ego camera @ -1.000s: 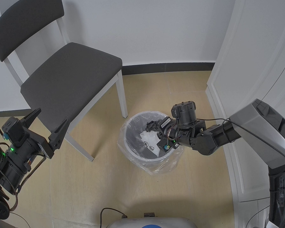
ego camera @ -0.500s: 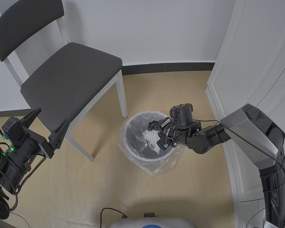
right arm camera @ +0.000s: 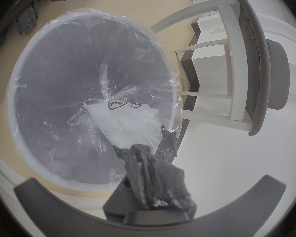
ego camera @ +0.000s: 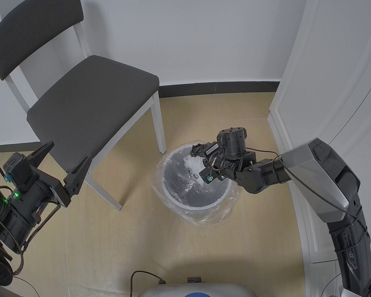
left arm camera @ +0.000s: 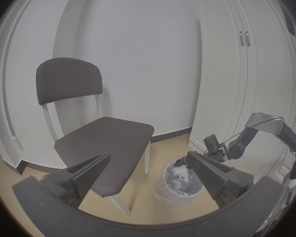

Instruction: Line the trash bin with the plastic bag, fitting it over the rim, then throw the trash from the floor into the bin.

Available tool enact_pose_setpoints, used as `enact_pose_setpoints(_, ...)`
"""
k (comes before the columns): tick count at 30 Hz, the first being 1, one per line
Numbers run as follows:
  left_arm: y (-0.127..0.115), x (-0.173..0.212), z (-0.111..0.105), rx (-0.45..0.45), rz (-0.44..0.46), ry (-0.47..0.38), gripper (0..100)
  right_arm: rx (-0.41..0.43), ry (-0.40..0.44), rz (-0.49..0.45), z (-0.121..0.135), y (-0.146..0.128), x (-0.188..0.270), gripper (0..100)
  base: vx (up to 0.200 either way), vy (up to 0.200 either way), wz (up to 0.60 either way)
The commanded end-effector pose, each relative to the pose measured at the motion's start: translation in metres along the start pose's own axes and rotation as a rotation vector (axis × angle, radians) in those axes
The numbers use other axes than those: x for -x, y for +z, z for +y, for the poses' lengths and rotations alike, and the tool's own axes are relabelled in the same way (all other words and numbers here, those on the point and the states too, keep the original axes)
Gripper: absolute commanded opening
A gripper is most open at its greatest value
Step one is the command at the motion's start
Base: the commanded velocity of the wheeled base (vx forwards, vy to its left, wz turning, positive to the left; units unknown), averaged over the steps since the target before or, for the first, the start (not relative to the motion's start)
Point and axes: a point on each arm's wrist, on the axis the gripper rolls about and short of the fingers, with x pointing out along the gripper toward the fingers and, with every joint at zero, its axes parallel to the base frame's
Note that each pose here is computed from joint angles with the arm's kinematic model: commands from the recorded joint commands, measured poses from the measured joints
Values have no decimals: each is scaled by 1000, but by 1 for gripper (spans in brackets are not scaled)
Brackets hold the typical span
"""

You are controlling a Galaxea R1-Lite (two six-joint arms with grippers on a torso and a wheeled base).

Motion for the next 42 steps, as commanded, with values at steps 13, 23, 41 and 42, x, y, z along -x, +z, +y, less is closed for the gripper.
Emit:
enact_pose_setpoints(13,-1,0,0,-1,5,-2,100,34,76,-82,15,33,14,0,0,0,0)
enact_pose_setpoints(23,-1,0,0,-1,3,-2,100,51,69,-126,14,60,14,0,0,0,0)
enact_pose_setpoints(41,-1,0,-1,-2,5,-4,100,24,51,-137,-1,70,-2,0,0,0,0)
enact_pose_setpoints(42,-1,0,-1,-2,5,-4,100,22,51,-135,0,70,-2,0,0,0,0)
